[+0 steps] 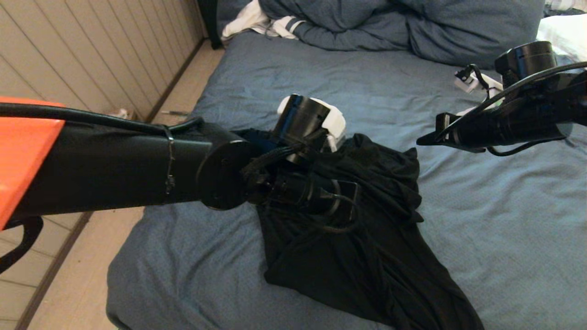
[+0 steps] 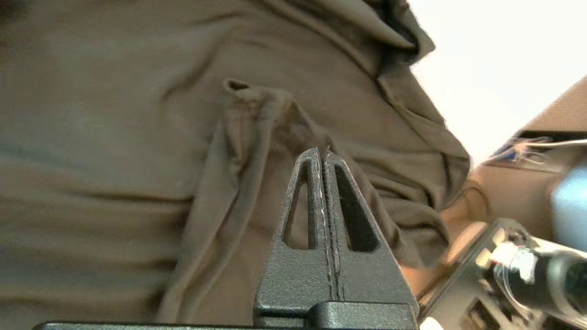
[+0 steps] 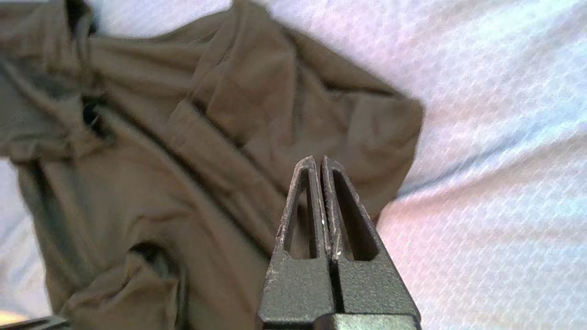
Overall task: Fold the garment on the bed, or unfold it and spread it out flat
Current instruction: Unford the black T-shirt
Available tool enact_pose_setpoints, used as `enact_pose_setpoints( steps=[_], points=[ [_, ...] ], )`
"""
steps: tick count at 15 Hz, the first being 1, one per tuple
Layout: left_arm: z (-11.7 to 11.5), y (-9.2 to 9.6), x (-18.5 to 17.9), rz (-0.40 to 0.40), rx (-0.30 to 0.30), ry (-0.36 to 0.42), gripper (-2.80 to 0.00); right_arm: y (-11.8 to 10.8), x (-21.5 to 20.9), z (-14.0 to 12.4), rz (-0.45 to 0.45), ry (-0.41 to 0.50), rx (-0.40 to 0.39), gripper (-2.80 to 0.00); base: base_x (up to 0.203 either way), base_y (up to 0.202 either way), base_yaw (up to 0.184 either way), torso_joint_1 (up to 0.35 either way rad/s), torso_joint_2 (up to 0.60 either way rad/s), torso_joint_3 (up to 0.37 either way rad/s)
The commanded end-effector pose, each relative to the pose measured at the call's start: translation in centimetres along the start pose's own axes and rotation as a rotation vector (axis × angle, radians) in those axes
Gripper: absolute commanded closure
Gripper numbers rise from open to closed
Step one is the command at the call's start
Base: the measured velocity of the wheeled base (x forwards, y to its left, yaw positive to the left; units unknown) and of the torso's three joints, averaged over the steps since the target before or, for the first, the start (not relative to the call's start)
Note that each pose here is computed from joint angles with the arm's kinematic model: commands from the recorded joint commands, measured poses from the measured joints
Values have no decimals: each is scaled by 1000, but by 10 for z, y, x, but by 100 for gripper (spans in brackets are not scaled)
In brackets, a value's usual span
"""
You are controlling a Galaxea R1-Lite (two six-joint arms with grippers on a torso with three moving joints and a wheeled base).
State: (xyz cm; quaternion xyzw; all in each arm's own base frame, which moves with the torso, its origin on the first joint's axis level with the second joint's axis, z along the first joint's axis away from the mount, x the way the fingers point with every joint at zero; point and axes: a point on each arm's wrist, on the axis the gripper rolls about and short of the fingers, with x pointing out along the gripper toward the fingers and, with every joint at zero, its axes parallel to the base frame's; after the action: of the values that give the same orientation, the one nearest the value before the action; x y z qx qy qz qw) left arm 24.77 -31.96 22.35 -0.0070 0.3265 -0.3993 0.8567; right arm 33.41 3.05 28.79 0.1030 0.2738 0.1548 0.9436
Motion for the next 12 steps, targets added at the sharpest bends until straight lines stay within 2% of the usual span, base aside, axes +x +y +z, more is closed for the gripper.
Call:
enact_pose_setpoints(
  steps=[1, 5, 8, 12],
  points=[
    [-6, -8, 26, 61, 13, 10, -280, -7, 12, 0, -5, 17, 11, 0, 0, 0, 0, 0, 0, 0],
    [-9, -6, 47, 117, 17, 4, -280, -7, 12, 1, 10, 16, 8, 0, 0, 0, 0, 0, 0, 0],
    [-9, 12, 65, 226, 26, -37, -280, -7, 12, 0, 13, 19, 8, 0, 0, 0, 0, 0, 0, 0],
    [-10, 15, 69, 232, 26, -36, -280, -6, 10, 0, 33, 19, 8, 0, 0, 0, 0, 0, 0, 0]
  ],
)
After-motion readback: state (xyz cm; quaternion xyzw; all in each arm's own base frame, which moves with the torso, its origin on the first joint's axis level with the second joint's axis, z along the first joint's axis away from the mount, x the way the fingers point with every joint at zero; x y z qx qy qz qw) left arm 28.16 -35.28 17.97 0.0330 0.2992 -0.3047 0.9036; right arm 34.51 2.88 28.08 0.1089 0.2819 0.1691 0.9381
